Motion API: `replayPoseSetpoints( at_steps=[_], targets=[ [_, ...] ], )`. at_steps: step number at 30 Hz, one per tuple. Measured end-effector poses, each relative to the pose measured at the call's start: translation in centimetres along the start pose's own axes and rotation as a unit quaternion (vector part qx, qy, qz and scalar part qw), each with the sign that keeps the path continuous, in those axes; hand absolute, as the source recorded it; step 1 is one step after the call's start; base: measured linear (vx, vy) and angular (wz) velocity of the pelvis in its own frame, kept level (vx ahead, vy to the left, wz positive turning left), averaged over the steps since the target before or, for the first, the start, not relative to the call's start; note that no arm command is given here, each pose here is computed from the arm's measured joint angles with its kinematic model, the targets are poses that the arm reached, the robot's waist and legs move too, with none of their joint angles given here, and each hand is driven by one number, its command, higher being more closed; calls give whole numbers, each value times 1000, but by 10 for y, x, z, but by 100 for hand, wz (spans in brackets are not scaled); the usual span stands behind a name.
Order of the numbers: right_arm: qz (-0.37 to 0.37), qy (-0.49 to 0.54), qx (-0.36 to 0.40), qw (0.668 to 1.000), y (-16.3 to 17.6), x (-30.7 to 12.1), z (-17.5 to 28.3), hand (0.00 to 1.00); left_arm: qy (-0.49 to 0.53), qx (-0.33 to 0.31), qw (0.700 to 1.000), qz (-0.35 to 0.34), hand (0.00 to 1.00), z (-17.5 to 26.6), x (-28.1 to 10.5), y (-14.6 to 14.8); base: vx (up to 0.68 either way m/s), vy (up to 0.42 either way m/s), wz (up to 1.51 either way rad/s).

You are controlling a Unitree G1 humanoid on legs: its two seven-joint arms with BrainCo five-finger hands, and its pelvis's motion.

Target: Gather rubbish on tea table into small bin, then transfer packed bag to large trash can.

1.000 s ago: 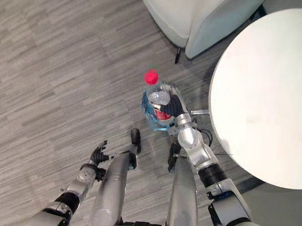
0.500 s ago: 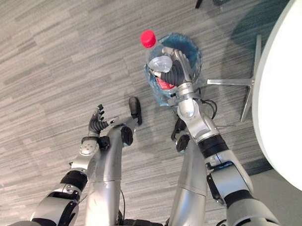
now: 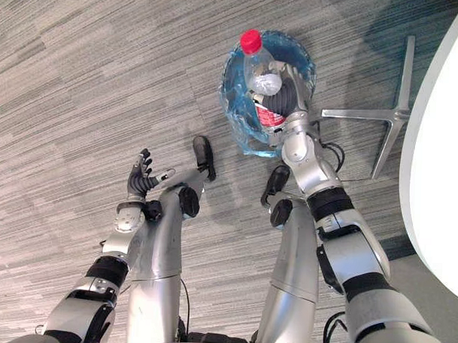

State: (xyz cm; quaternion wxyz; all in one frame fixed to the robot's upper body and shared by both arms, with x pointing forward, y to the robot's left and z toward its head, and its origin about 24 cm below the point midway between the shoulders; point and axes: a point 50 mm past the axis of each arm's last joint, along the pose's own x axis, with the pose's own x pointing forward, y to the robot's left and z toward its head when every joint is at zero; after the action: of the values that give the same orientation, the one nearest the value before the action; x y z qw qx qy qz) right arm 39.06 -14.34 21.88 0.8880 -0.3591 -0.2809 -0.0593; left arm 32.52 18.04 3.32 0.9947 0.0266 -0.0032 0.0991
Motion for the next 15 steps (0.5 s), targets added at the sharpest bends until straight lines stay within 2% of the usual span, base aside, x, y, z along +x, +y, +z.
replayPoseSetpoints(
  at_steps=[3, 4, 15],
  targets=[
    [-5, 6, -4, 1000, -1, 2, -2, 100, -1, 1, 1000, 0, 0, 0, 0, 0, -32, -13, 2],
    [-10, 8, -6, 1000, -4, 3, -2, 0, -1, 0, 1000, 0, 0, 0, 0, 0, -48, -14, 5],
    [-31, 10, 9, 999, -14, 9, -1, 0, 3, 3, 1000, -6, 0, -2, -2, -2, -48, -14, 2]
  ],
)
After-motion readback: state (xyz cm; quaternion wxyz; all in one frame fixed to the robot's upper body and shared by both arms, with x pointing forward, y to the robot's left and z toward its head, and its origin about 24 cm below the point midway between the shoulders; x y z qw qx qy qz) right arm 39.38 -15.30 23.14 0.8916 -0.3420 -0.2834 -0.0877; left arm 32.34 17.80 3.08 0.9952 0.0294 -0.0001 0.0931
